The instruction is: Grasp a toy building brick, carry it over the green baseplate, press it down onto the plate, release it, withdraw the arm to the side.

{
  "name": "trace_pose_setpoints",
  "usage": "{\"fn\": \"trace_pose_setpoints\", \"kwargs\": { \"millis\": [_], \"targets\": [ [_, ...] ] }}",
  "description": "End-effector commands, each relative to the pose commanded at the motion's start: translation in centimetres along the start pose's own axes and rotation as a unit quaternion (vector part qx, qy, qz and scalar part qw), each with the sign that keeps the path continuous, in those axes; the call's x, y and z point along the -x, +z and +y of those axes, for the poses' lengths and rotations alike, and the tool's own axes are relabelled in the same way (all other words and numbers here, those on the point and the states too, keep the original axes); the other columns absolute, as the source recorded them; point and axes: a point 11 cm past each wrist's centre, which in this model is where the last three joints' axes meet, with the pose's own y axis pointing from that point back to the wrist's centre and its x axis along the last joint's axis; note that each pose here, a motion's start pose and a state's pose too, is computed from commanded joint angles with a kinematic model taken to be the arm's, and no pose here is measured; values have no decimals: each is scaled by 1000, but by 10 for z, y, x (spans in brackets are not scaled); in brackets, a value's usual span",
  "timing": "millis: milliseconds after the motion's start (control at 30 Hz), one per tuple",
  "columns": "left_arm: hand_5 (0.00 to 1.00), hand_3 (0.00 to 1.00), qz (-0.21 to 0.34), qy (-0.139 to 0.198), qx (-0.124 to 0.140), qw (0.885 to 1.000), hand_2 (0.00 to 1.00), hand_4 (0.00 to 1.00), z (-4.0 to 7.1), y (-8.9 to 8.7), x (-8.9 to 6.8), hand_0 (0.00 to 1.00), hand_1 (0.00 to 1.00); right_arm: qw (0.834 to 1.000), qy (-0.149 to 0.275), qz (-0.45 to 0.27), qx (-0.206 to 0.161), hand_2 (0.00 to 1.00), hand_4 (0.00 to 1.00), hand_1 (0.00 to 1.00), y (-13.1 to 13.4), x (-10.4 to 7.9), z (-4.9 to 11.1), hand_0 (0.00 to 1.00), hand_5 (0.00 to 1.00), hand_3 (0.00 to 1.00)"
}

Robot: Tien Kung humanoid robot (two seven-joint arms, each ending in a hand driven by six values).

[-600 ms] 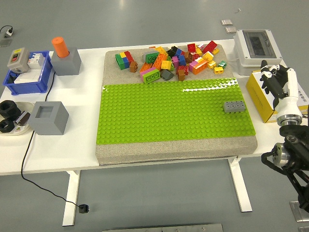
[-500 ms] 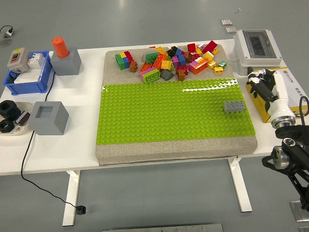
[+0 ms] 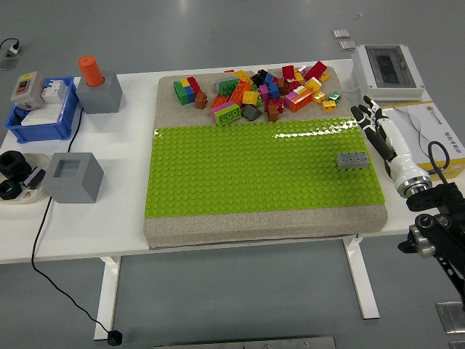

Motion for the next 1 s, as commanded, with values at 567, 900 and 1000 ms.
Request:
{"fn": "trace_pose_setpoints", "kwargs": {
  "millis": [567, 900, 1000],
  "targets": [
    [268, 683, 0, 4, 2, 1000, 598, 649, 0, 2, -3, 664, 608, 907, -67, 412, 58, 951, 750, 859, 2, -45, -33, 681, 52, 698],
    [268, 684, 0, 5, 5, 1000, 598, 649, 0, 5, -4, 664, 609, 822, -119, 556, 37, 998, 743, 924, 1, -20, -41, 564, 13, 704],
    [268, 684, 0, 5, 5, 1000, 598, 649, 0, 5, -4, 664, 609, 810, -134, 570, 34, 998, 743, 924, 3, -13, -40, 564, 13, 704]
  ]
}}
